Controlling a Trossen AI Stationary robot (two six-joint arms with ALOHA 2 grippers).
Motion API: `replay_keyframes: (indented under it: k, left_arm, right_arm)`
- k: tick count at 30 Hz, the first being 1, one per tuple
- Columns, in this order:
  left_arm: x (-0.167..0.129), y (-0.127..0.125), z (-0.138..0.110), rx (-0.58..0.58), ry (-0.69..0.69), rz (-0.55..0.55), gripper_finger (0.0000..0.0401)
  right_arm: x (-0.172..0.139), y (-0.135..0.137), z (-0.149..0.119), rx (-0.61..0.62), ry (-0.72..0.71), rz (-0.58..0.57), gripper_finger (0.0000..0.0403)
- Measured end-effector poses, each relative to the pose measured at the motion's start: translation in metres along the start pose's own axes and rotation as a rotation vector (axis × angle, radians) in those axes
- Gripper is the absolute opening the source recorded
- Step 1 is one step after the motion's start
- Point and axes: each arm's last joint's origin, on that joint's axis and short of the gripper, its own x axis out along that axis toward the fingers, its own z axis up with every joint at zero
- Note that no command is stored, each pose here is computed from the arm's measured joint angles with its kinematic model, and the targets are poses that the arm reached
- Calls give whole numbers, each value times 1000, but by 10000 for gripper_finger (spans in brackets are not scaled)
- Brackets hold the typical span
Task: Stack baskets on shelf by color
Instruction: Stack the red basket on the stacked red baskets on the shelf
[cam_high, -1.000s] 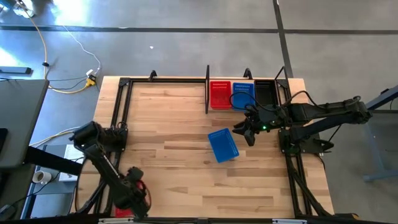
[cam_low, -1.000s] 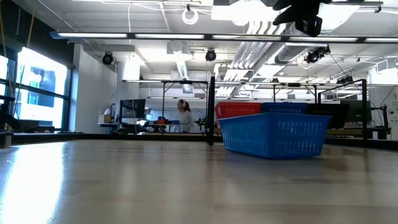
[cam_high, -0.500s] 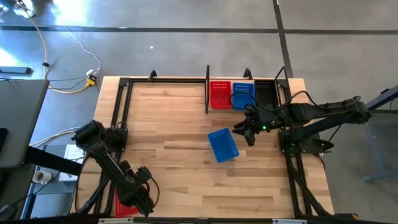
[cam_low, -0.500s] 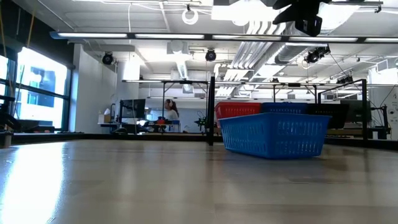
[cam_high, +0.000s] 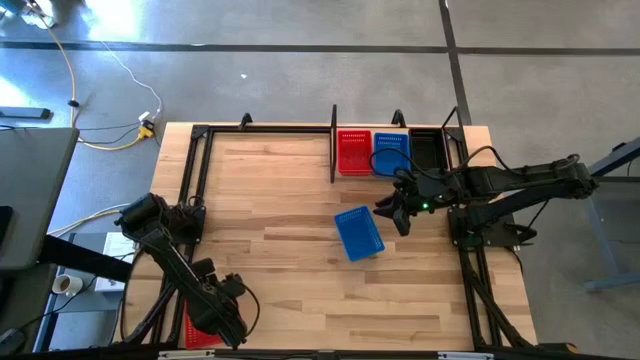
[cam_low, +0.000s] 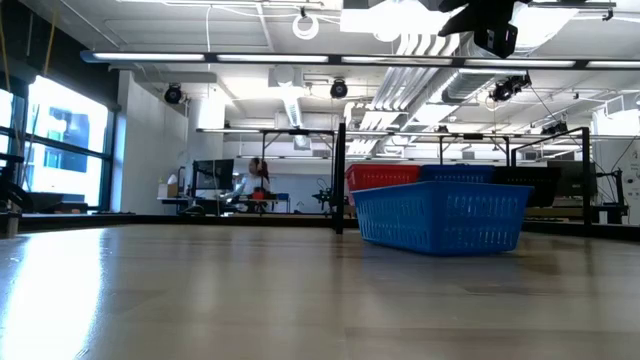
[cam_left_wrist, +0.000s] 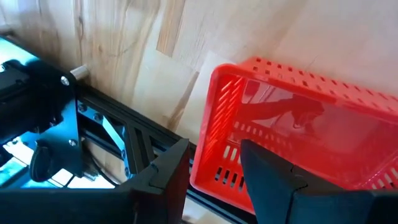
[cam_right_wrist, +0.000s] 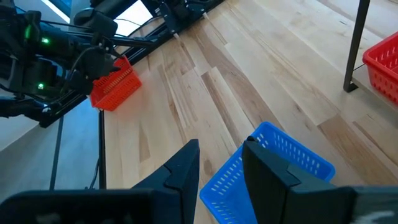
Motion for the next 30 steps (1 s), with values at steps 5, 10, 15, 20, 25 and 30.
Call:
replay_keyframes:
  k: [5, 10, 15, 20, 25, 30]
  left_arm:
    - [12, 1, 0, 13, 41, 13, 133]
    - [23, 3, -1, 24, 110, 17, 133]
    - [33, 2, 1, 64, 113, 1, 133]
    - [38, 2, 2, 60, 112, -8, 133]
    - [42, 0, 4, 100, 106, -34, 114]
    - [48, 0, 4, 106, 125, -47, 46]
  right_arm:
    - [0, 0, 0, 0, 0, 0, 108]
    - [0, 0, 0, 0, -1, 1, 108]
    - [0, 0, 0, 0, -1, 1, 108]
    - [0, 0, 0, 1, -4, 4, 108]
    - [0, 1, 2, 2, -21, 8, 108]
    - [0, 3, 3, 5, -39, 22, 108]
